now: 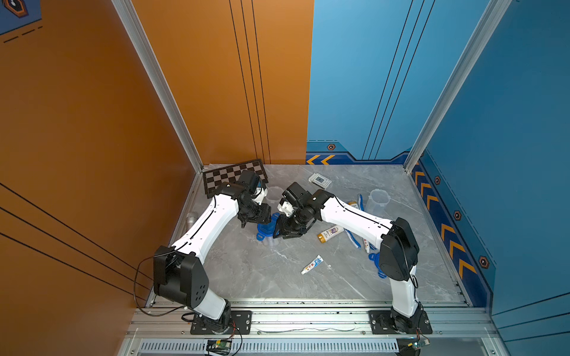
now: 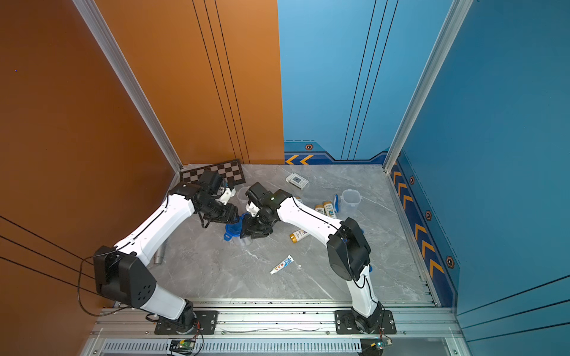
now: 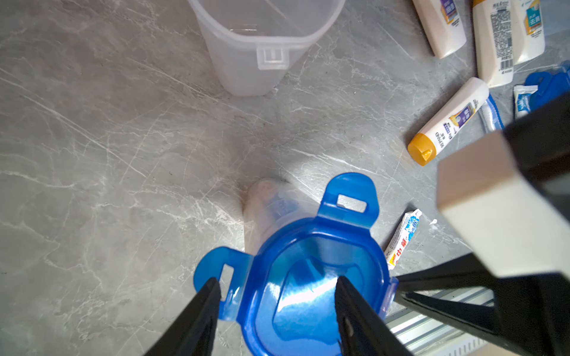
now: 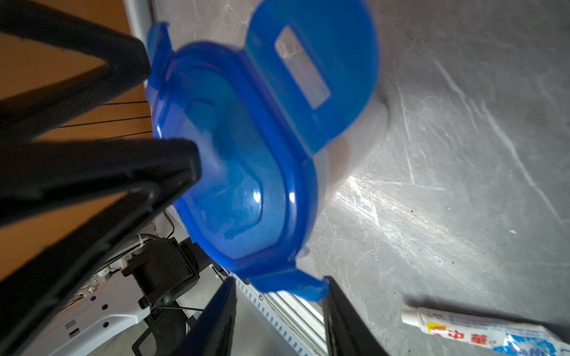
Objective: Pack away toiletry kits
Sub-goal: Adjust the lid on the container.
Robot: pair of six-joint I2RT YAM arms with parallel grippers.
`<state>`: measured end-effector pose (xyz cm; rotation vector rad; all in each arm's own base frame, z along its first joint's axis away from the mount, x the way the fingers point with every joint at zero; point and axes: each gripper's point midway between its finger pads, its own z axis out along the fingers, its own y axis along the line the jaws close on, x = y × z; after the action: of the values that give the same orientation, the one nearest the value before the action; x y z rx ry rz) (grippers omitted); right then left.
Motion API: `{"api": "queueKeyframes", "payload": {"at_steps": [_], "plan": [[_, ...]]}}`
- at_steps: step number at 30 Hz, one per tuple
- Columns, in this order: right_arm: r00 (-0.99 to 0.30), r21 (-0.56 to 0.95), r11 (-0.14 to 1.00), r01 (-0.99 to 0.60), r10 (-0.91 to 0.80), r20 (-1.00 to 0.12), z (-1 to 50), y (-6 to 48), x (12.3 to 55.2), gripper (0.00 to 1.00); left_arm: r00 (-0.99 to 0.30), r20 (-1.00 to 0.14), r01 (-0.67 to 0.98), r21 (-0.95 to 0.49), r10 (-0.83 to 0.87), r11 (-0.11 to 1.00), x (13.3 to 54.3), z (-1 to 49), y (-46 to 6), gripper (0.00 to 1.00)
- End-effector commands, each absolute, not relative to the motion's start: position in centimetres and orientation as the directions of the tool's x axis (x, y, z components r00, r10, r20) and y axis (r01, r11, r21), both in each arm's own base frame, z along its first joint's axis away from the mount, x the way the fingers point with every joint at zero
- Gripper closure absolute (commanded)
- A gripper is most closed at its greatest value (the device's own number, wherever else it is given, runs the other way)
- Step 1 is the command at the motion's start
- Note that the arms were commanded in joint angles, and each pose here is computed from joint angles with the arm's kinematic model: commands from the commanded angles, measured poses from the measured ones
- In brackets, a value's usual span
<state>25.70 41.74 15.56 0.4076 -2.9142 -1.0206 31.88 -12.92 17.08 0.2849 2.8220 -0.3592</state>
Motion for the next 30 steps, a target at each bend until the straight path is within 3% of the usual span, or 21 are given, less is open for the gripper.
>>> {"api": "queueKeyframes", "payload": {"at_steps": [1,10,30], "plan": [[-0.971,0.63,0.743,-0.228,-0.224,-0.087,16.4,42.6,26.8,0.53,-0.95,-0.257,0.242,-0.243,0.178,0.939,31.1,16.5,-13.4,0.39],[-0.977,0.638,0.743,-0.203,-0.199,-0.079,15.7,42.5,27.8,0.57,-0.965,-0.211,0.208,-0.275,0.152,0.939,29.9,15.5,-13.5,0.4],[-0.982,0.592,0.785,-0.183,-0.119,-0.147,18.5,39.2,28.8,0.49,-0.963,-0.187,0.234,-0.219,0.194,0.947,29.3,14.6,-13.2,0.4]]}}
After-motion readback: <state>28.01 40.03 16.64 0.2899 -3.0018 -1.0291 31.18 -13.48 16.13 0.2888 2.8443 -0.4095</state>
